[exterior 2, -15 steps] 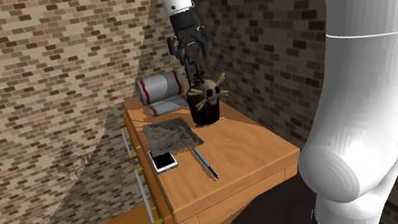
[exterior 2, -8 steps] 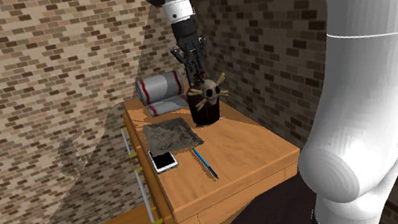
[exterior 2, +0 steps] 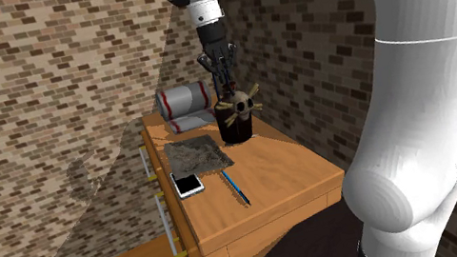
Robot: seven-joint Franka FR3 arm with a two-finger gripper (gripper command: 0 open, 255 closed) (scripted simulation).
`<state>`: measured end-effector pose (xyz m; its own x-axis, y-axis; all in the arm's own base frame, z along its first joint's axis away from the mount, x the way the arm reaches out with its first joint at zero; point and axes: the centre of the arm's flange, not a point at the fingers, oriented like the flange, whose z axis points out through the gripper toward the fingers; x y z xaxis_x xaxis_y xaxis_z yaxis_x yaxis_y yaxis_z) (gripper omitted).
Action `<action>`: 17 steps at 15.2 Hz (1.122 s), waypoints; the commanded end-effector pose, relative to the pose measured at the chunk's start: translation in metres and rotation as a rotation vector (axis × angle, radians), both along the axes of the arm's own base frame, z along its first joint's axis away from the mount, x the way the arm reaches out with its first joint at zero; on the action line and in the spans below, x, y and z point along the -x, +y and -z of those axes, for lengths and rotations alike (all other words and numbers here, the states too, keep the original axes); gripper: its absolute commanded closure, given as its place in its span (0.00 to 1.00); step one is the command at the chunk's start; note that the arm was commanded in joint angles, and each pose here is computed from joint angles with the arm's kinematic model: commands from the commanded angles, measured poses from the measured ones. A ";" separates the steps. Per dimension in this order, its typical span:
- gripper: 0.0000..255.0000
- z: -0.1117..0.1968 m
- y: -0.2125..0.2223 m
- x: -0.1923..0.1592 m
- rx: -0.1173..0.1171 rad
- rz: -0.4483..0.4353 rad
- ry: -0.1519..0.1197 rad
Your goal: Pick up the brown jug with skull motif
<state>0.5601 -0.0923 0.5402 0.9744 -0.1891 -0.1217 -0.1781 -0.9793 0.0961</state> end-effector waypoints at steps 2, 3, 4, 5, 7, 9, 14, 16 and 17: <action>1.00 -0.010 0.001 -0.001 -0.001 -0.001 0.001; 1.00 -0.015 0.001 -0.001 -0.001 -0.001 0.001; 1.00 -0.021 0.001 -0.001 -0.001 -0.001 0.001; 1.00 -0.026 0.001 -0.001 -0.001 -0.001 0.001; 1.00 -0.036 0.001 -0.001 -0.001 -0.001 0.001; 1.00 -0.047 0.001 -0.001 -0.001 -0.001 0.001; 1.00 -0.073 0.001 -0.001 -0.001 -0.001 0.001; 1.00 -0.079 0.001 -0.001 -0.001 -0.001 0.001; 1.00 -0.079 0.001 -0.001 -0.001 -0.001 0.001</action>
